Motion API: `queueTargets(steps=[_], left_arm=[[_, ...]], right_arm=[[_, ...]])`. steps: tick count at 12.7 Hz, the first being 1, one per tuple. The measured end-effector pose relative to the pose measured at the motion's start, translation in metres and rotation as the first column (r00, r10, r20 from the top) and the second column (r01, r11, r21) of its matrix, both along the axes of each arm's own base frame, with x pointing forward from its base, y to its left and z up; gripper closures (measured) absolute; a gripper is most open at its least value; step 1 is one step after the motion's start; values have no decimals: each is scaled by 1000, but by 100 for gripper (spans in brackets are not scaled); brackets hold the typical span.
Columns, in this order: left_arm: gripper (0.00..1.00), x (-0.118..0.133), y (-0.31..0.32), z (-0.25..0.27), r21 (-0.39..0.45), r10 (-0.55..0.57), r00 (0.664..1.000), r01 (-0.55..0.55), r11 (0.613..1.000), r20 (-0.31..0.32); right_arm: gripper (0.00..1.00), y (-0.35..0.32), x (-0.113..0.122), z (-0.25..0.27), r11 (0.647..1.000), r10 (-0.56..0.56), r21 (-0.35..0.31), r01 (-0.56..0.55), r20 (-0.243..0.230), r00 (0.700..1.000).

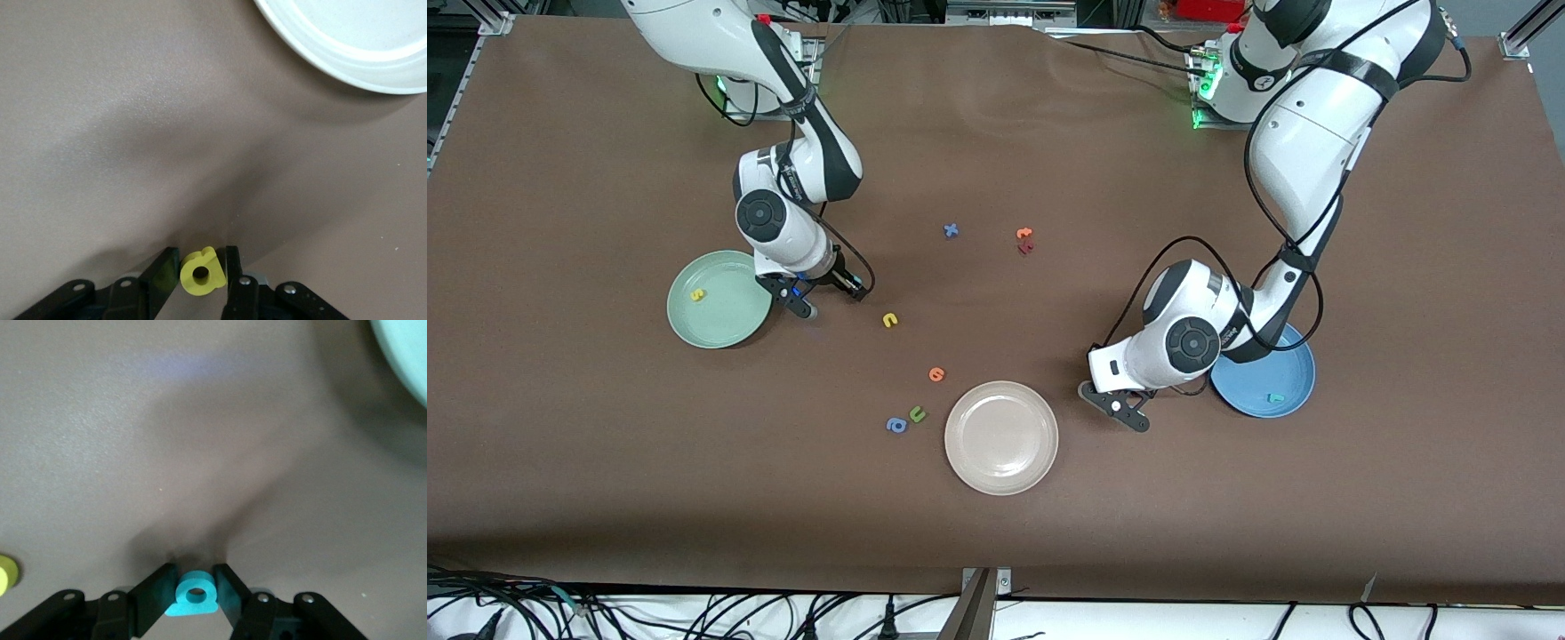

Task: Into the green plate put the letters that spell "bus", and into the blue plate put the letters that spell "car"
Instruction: 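Drop a and b onto the blue and green plates with both grippers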

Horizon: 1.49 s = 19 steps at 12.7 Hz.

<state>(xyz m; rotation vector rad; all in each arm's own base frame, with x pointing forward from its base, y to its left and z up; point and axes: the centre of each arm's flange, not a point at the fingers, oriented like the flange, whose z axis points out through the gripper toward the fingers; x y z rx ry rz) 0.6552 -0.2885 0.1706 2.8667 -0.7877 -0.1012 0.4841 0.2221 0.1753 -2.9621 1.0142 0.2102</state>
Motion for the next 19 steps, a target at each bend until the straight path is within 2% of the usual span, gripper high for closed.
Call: queueTargets(steps=[3,5,7,10,14,16,19], left_arm=[[66,-1,-1,0,1,-1,1000,1,1000,-1],[67,-1,-1,0,2,-3,1000,3,1000,-3],[67,-3,-2,0,6,-7,1000,7,1000,-12],[71,-5,2,13,31,-15,998,16,999,-54],[71,10,55,77,88,26,994,-17,996,-108],[71,18,108,96,104,19,989,-3,995,-149],[71,25,202,83,86,30,981,-13,996,-193]], right_arm=[[67,-18,20,46,1000,-1,-2,1,-76,997],[67,-52,34,75,999,42,10,-41,-110,993],[67,-113,46,86,992,123,33,-120,-121,985],[67,-203,52,78,975,223,51,-218,-123,967],[67,-221,49,39,968,251,25,-251,-161,954],[61,-218,48,32,966,258,19,-258,-168,951],[31,-213,57,50,968,250,27,-249,-152,956]])
